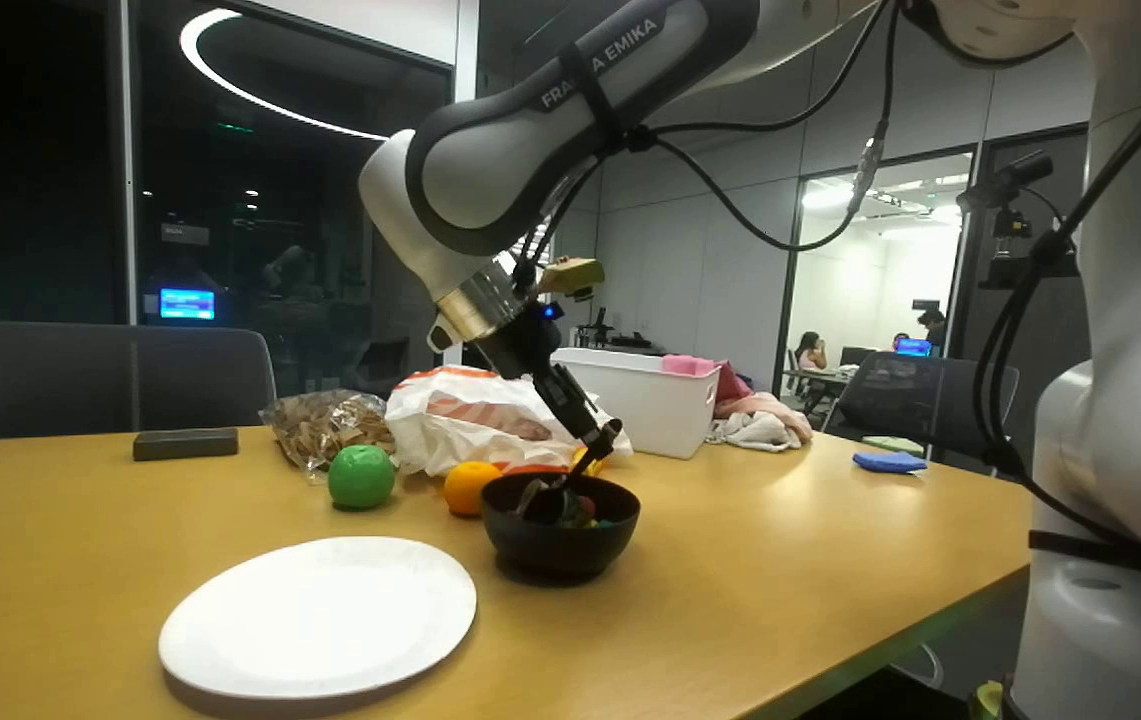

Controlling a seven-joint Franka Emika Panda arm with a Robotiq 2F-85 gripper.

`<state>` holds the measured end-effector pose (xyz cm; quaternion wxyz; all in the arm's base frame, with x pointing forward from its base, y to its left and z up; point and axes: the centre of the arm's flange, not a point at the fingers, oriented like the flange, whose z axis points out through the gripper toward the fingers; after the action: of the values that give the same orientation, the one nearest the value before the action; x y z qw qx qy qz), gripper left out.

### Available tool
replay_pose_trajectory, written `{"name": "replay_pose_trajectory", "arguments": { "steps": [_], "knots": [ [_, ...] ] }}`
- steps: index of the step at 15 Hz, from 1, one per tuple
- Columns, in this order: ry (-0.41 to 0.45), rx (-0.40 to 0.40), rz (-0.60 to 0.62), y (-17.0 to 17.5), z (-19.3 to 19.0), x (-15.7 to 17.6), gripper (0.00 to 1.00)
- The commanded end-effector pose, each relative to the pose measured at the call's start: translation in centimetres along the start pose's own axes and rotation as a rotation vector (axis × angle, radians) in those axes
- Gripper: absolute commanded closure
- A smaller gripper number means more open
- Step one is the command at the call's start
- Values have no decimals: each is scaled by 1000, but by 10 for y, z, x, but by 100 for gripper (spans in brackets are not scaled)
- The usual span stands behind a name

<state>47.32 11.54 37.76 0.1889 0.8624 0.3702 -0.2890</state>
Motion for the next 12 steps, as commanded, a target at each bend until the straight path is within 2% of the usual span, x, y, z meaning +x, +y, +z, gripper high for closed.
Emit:
{"name": "replay_pose_trajectory", "arguments": {
  "steps": [1,7,12],
  "knots": [
    [-59,21,29,-12,-9,-18,90],
    [-4,-36,66,-19,-37,-40,90],
    [53,-89,196,-7,-55,-77,90]
  ]
}}
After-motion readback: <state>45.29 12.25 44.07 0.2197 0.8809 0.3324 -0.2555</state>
